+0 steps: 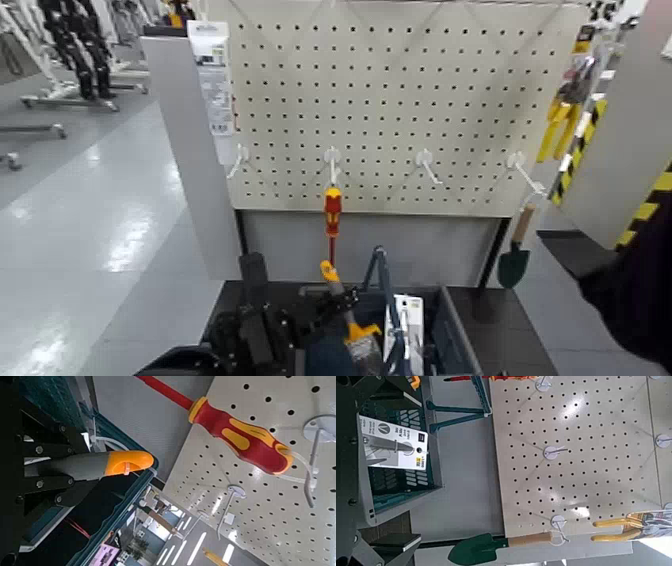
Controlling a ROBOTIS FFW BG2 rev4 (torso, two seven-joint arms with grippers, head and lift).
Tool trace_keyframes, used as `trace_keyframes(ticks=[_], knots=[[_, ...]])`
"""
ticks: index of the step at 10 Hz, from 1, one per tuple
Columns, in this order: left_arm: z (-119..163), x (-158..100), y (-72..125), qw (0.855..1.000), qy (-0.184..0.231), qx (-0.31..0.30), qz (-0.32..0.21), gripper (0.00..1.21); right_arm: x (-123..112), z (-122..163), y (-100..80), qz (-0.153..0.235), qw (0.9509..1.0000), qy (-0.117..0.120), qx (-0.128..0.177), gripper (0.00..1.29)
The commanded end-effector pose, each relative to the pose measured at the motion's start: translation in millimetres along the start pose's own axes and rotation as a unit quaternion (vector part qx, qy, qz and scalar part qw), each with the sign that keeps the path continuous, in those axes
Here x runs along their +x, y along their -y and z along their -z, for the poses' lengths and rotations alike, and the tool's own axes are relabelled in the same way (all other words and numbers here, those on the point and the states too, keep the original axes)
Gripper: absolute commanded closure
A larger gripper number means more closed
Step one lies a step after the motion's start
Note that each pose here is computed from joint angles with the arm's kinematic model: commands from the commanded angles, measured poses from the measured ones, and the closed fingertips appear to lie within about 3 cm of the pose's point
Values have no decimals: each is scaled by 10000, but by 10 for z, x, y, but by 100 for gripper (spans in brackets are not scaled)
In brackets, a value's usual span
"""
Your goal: Put the yellow paint brush into the crate.
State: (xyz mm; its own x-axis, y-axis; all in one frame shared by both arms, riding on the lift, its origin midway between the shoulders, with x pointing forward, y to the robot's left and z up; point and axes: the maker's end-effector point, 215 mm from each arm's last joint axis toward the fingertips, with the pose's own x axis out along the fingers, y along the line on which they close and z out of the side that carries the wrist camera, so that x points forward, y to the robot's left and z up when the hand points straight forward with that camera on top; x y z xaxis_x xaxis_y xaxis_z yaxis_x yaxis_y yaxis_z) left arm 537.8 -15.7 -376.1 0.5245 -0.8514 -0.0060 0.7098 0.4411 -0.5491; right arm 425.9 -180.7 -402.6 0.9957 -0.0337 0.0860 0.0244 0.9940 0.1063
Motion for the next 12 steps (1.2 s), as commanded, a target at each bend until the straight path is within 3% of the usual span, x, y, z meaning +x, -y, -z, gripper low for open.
trace_keyframes(ticks=[1,2,4,5,6,9,12], knots=[[121,34,14,9995,-83,-292,-51,108,-3,8,-3,4,10000,-10,16,13],[140,31,-5,9994,-116,-316,-92,97,-3,4,2,4,10000,-4,18,13],[78,29,-5,9995,-67,-297,-111,21,-2,5,4,15,10000,-8,38,13],[46,23,-10,9995,-35,-290,-121,9,-2,6,7,12,10000,-8,31,13],[20,21,-12,9995,-6,-282,-148,14,-2,6,7,12,10000,-8,31,13],[-156,-45,-92,9993,48,45,-360,14,-6,5,5,20,10000,-10,46,13],[-402,-128,-144,9953,21,747,-612,14,-5,3,14,26,10000,-8,43,13]])
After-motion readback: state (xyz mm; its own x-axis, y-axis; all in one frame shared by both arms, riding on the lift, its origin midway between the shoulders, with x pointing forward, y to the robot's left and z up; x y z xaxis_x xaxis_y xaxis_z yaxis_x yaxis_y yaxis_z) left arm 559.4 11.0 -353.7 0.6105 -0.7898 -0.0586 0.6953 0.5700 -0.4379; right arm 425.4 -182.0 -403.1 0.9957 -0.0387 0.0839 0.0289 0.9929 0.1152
